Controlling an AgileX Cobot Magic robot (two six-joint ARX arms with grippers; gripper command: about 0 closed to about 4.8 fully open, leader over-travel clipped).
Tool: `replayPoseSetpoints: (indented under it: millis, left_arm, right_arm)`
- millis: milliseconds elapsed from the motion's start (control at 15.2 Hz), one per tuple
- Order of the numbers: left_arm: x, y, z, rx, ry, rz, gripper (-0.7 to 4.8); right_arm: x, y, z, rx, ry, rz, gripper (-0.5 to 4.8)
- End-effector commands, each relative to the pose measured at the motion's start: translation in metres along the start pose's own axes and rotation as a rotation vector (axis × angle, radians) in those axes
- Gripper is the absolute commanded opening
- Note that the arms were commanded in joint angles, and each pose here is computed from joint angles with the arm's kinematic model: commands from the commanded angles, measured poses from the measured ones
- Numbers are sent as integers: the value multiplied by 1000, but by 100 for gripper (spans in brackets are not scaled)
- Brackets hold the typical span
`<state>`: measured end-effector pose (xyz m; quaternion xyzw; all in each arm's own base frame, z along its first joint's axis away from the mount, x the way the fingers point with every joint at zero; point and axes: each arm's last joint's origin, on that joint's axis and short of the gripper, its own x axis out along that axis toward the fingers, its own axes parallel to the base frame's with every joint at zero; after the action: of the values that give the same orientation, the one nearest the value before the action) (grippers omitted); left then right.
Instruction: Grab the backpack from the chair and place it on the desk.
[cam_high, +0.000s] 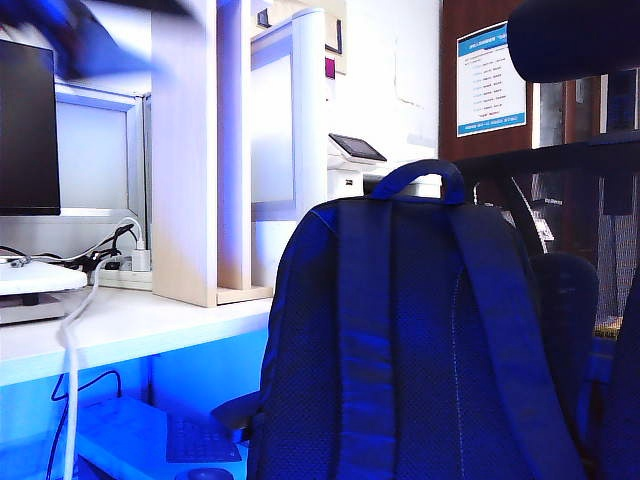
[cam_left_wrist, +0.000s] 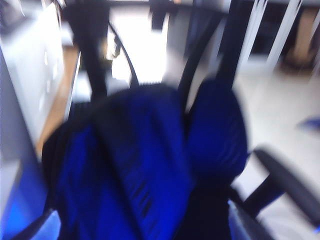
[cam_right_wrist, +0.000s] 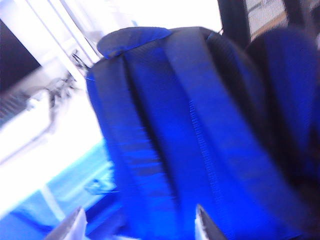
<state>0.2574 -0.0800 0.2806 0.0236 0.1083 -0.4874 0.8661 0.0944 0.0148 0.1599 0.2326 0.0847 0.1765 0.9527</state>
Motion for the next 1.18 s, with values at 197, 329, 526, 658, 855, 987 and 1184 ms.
replayPoseSetpoints:
  millis: [197, 329, 526, 658, 855, 987, 1184]
  left_arm:
    - [87, 44, 0, 63, 114, -34, 479]
    - [111, 66, 8, 67, 118, -17, 479]
    - [155, 102, 3, 22, 178, -23, 479]
    - [171, 115, -8, 31, 237, -26, 479]
    - [196, 133, -29, 19, 288, -28, 479]
    - [215, 139, -50, -8, 311, -47, 479]
    - [223, 129, -43, -12, 255, -107, -6]
  right_arm:
    - [-1, 5, 4, 82, 16, 73, 283]
    - [-1, 5, 3, 82, 33, 99, 283]
    - [-1, 5, 2, 87, 51, 109, 283]
    - [-1, 5, 1, 94, 65, 110, 283]
    - [-1, 6, 1, 138, 73, 128, 278]
    - [-1, 6, 1, 138, 74, 129, 278]
    - [-1, 6, 1, 138, 75, 129, 273]
